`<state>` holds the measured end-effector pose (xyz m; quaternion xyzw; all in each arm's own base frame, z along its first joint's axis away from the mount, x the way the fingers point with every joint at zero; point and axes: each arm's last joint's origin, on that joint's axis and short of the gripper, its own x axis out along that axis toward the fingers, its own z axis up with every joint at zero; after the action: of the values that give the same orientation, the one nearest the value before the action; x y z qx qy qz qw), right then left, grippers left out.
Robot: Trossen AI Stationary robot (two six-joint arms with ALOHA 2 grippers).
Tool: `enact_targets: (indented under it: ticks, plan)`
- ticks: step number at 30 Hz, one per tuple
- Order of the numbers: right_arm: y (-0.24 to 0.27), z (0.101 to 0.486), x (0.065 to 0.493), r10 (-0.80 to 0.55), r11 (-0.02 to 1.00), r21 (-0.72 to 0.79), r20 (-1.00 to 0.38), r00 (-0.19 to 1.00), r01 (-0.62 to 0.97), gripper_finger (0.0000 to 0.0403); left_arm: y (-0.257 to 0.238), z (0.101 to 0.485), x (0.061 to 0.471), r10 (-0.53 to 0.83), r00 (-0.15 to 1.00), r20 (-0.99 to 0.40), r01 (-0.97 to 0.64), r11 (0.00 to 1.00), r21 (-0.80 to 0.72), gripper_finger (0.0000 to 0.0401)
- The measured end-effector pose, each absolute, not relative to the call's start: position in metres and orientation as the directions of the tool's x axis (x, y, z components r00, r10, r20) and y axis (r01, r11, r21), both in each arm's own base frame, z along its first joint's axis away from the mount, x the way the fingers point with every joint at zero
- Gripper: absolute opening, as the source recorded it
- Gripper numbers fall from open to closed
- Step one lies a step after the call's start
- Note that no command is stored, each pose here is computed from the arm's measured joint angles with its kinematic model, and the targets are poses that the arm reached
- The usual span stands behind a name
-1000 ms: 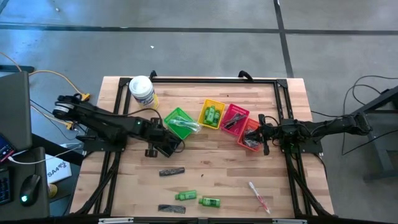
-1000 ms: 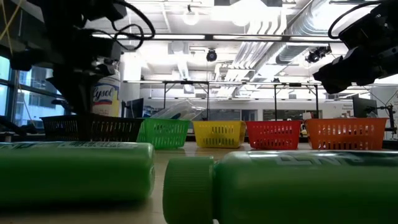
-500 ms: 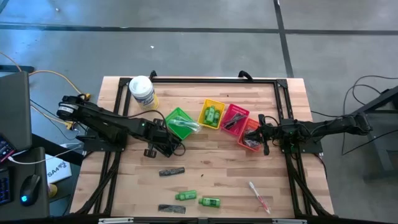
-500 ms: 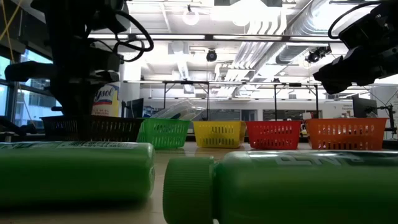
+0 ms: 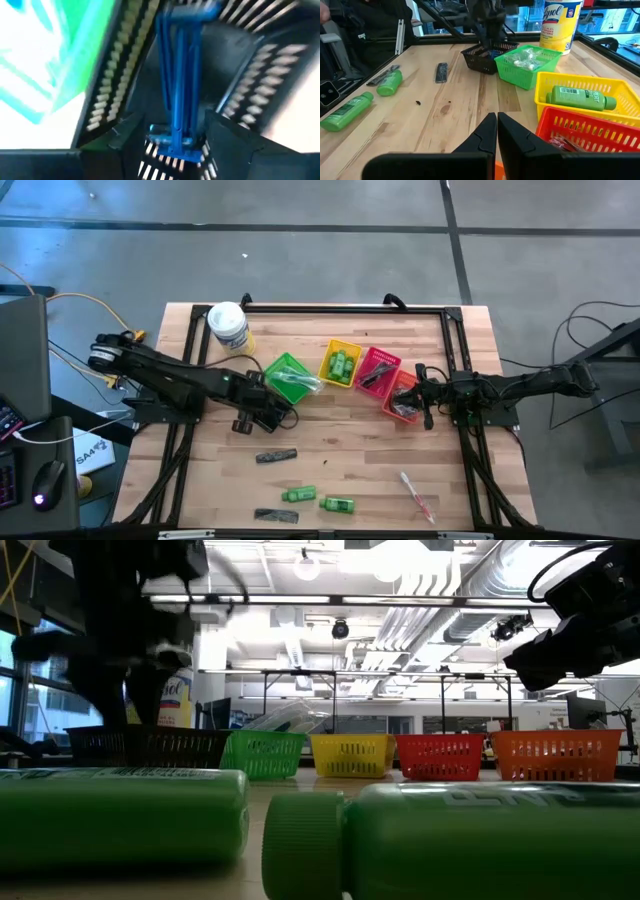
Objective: Pick & Place Travel size toiletries
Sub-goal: Put the black comb into the red bin
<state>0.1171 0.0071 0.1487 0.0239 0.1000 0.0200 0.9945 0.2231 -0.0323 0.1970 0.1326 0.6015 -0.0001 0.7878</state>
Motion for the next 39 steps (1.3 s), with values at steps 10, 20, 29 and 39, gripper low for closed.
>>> enact_targets:
  ticks: [10, 20, 29, 39]
  plan:
    - [0.007, 0.148, 0.117, 0.047, 0.998, 0.052, -0.205, 0.978, -0.037, 0.0007, -0.027, 0.284, 0.177, -0.022, 0.849, -0.528, 0.091, 0.990, 0.105, 0.0124]
    - [0.007, 0.148, 0.117, 0.046, 0.998, 0.059, -0.205, 0.978, -0.035, 0.0007, -0.017, 0.225, 0.132, 0.019, 0.991, -0.135, -0.026, 0.998, -0.051, 0.0009]
    - [0.007, 0.149, 0.117, 0.045, 0.998, 0.054, -0.190, 0.981, -0.035, 0.0007, -0.015, 0.194, 0.123, 0.055, 0.991, -0.125, -0.065, 0.995, -0.074, 0.0001]
    - [0.007, 0.149, 0.117, 0.047, 0.998, 0.054, -0.190, 0.981, -0.037, 0.0007, -0.015, 0.187, 0.123, 0.056, 0.989, -0.136, -0.056, 0.998, 0.001, 0.0000]
